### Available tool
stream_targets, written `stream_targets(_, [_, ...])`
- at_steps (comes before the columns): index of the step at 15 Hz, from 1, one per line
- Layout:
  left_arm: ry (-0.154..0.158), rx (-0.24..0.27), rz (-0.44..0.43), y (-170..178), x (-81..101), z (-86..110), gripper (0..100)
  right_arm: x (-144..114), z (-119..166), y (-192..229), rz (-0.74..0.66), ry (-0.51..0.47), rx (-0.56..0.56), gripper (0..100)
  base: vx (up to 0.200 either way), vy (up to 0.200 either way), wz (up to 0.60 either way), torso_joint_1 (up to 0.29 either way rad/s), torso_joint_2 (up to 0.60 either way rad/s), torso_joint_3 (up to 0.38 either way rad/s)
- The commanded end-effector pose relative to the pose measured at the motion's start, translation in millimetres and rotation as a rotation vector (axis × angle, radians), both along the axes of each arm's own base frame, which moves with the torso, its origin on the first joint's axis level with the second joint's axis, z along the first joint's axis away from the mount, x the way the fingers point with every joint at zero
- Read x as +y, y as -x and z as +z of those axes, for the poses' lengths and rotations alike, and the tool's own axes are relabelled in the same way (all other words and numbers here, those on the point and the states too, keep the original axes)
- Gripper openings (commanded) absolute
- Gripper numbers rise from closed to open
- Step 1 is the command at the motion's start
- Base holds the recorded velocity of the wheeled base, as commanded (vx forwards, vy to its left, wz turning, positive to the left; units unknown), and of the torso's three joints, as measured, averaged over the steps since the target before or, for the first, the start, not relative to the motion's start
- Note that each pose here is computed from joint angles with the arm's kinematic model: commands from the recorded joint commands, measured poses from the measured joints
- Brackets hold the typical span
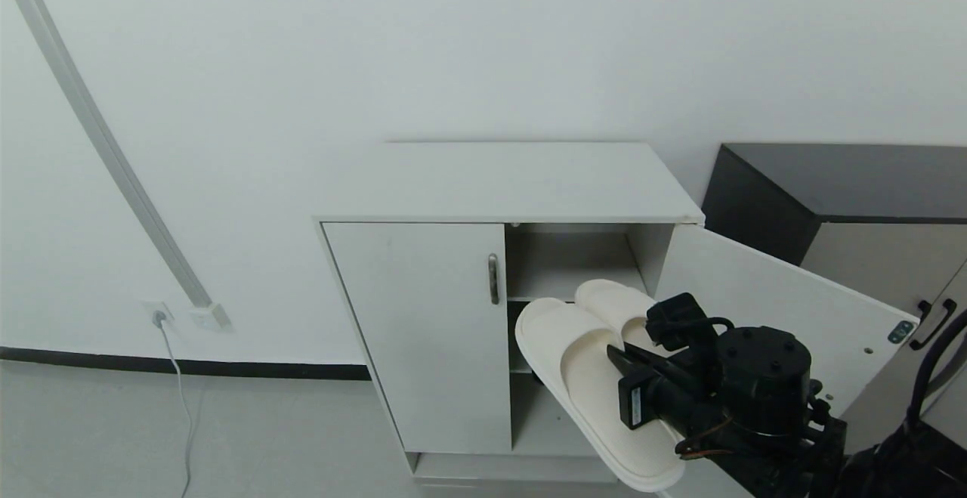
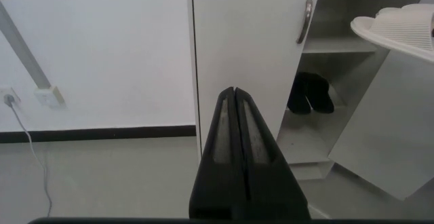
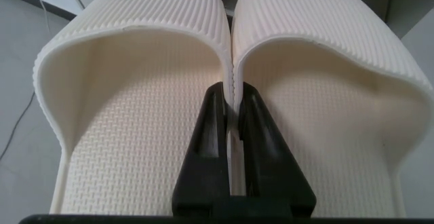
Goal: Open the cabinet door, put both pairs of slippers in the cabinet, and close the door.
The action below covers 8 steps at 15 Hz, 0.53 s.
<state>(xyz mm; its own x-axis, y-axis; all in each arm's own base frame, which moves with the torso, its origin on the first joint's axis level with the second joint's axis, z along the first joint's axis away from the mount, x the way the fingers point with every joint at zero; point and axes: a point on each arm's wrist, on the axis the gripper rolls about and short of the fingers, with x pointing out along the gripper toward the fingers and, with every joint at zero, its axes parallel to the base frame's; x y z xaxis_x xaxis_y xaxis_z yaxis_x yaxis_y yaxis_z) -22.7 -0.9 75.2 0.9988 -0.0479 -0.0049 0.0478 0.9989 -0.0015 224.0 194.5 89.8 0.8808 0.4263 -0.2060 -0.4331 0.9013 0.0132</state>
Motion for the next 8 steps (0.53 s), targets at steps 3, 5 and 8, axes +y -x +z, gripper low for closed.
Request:
stream_targets(3, [0.000, 0.001, 0.000, -0.1, 0.0, 0.0, 0, -0.1, -1.3, 0.3, 0.000, 0.002, 0.002, 0, 0.000, 0.000, 0.00, -0.201, 0.52, 0.310])
stream_targets(5, [0.000, 0.000, 0.000, 0.0, 0.0, 0.0, 0, -0.1, -1.3, 0.3, 0.000, 0.002, 0.002, 0, 0.000, 0.000, 0.00, -0.188, 0.51, 0.317])
stream_targets(8, [0.000, 0.000, 0.000, 0.0, 0.0, 0.0, 0, 0.7, -2.5, 0.1, 0.002, 0.004, 0.002, 0, 0.000, 0.000, 0.00, -0.172, 0.49, 0.321])
